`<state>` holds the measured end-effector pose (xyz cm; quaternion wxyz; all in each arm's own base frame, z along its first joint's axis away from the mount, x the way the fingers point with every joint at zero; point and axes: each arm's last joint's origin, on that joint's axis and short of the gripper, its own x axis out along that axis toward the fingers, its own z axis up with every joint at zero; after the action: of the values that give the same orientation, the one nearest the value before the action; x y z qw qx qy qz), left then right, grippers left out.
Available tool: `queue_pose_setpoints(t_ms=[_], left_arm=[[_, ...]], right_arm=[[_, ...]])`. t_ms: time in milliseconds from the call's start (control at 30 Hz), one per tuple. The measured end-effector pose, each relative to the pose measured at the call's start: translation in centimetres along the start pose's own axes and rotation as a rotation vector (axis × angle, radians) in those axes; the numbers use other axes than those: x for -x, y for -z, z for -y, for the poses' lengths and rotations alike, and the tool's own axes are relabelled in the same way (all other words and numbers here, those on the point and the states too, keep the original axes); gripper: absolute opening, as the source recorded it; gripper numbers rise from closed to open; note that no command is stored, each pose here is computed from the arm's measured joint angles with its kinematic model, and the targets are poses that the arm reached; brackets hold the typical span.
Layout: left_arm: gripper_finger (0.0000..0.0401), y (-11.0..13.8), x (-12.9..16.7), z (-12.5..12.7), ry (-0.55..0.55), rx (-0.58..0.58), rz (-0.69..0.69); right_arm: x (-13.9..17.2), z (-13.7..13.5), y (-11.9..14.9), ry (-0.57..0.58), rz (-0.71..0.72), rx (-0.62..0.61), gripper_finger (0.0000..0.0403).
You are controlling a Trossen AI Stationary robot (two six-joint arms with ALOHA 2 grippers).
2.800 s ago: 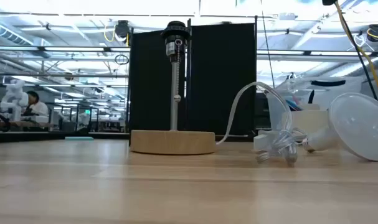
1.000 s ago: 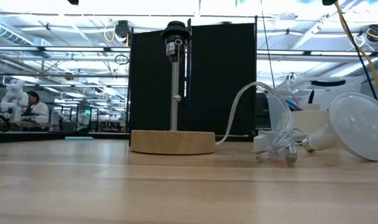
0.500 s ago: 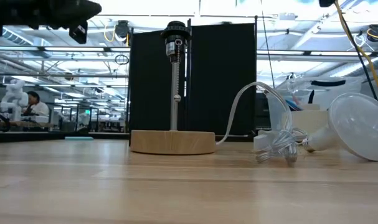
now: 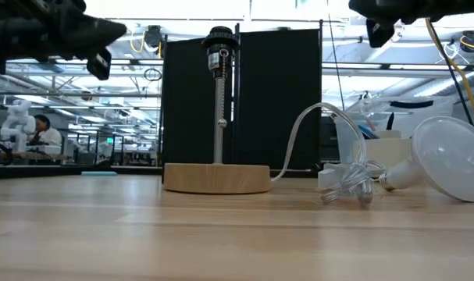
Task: Screw lightbulb
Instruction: Insert the lightbulb into the lamp
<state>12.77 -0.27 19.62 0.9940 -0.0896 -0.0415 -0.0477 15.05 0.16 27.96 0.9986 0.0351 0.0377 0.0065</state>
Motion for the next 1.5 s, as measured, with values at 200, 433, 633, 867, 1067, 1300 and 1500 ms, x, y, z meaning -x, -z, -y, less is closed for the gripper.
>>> queue_pose_setpoints(t_ms=[200,433,633,867,1067,1300,1500], left_arm=[[0.0,-0.2,-0.3,-0.2,-0.061,0.034,0.034],[0.0,-1.0,-0.3,-0.1,-0.053,0.076,0.117],[0.0,-1.1,-0.5,0.0,-0.053,0.118,0.146],[0.0011,-3.8,-1.9,0.4,-0.066,0.055,0.187],[0.0066,-7.0,-5.0,1.1,-0.077,-0.026,0.062],[0.0142,-9.5,-10.4,2.2,-0.054,-0.149,-0.057],[0.0187,-10.1,-15.4,2.7,-0.047,-0.211,-0.206]], right_arm=[[-1.4,-0.4,1.2,-0.026,-0.09,0.007,0.0],[-2.9,-0.7,1.6,-0.034,-0.095,0.013,0.0],[-3.6,-0.7,1.7,-0.035,-0.085,0.014,0.0],[-3.7,-0.7,1.7,-0.034,-0.089,0.009,0.0],[-3.7,-0.7,1.7,-0.034,-0.082,-0.006,0.0],[-3.7,-0.5,1.7,-0.02,-0.084,-0.065,0.0],[-3.7,-0.7,1.8,-0.066,-0.11,-0.185,0.0]])
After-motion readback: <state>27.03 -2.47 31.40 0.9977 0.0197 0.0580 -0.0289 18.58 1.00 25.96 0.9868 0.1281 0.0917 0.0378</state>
